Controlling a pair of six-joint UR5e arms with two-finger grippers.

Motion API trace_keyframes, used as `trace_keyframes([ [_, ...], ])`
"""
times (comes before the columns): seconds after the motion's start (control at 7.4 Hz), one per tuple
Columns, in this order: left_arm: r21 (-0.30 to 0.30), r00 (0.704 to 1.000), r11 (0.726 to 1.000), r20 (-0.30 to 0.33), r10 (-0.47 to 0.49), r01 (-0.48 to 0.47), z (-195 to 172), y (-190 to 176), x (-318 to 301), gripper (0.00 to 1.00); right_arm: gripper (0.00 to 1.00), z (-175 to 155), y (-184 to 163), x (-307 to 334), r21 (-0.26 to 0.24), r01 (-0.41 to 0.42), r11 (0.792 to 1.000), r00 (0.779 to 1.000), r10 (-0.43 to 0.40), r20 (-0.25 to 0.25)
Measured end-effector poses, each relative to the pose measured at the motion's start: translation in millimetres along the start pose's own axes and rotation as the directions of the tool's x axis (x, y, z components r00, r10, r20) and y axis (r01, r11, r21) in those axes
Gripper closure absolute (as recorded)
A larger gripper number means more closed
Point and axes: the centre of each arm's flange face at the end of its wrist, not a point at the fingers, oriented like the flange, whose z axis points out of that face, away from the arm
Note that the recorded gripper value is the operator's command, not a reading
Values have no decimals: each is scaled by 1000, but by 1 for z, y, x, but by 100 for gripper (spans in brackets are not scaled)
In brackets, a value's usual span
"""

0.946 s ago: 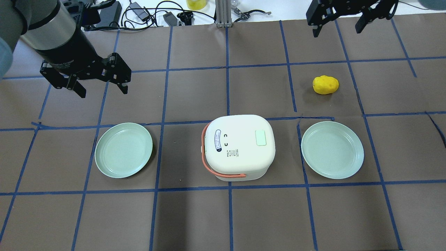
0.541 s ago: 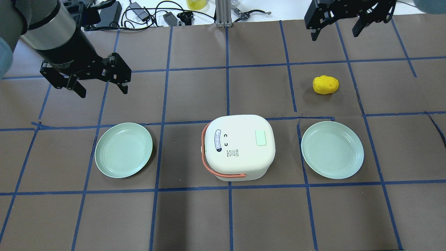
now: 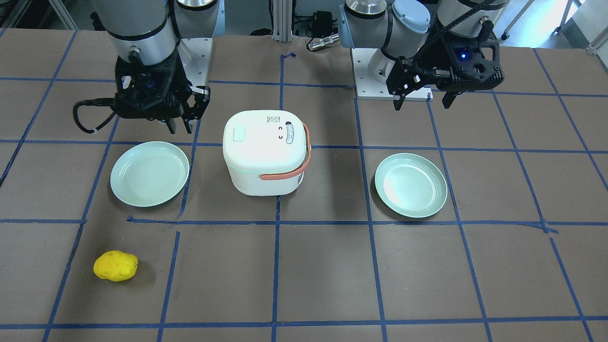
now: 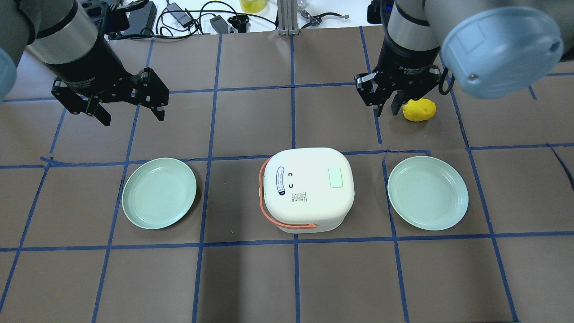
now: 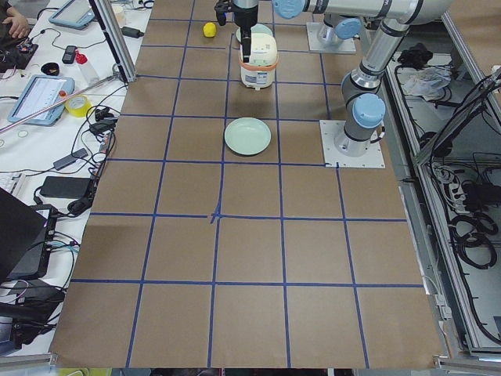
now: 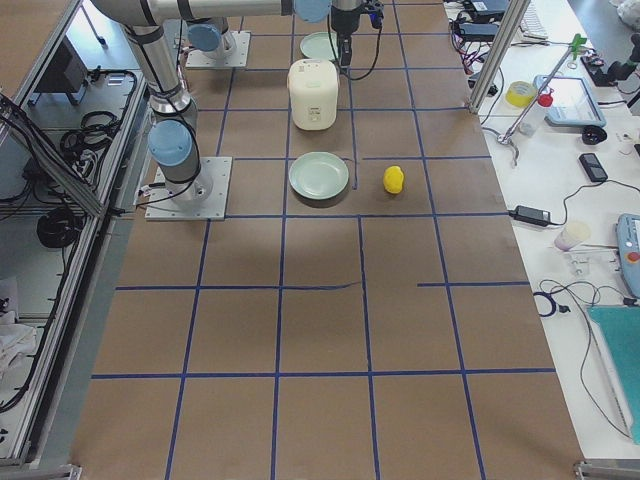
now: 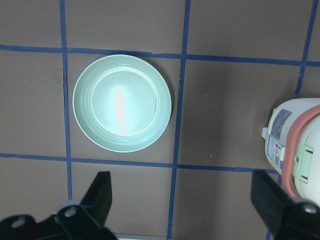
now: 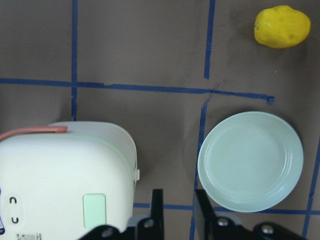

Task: Press rice cooker button
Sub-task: 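Move the right gripper over the white rice cooker's lid button, then lower the right gripper to press the green button on the lid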

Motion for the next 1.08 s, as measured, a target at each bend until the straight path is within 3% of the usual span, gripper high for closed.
trace_keyframes([
  [0.14,0,1000,1000,0,0,0,0,0,0,0,82,26,11,-20,-30,23,999,1000,-23,-1],
  [0.41,0,1000,1000,0,-1,1,0,0,0,0,81,65,25,-43,-36,37,999,999,-37,-1],
  [1.08,0,1000,1000,0,-1,1,0,0,0,0,81,92,32,-68,-28,51,998,999,-51,0],
])
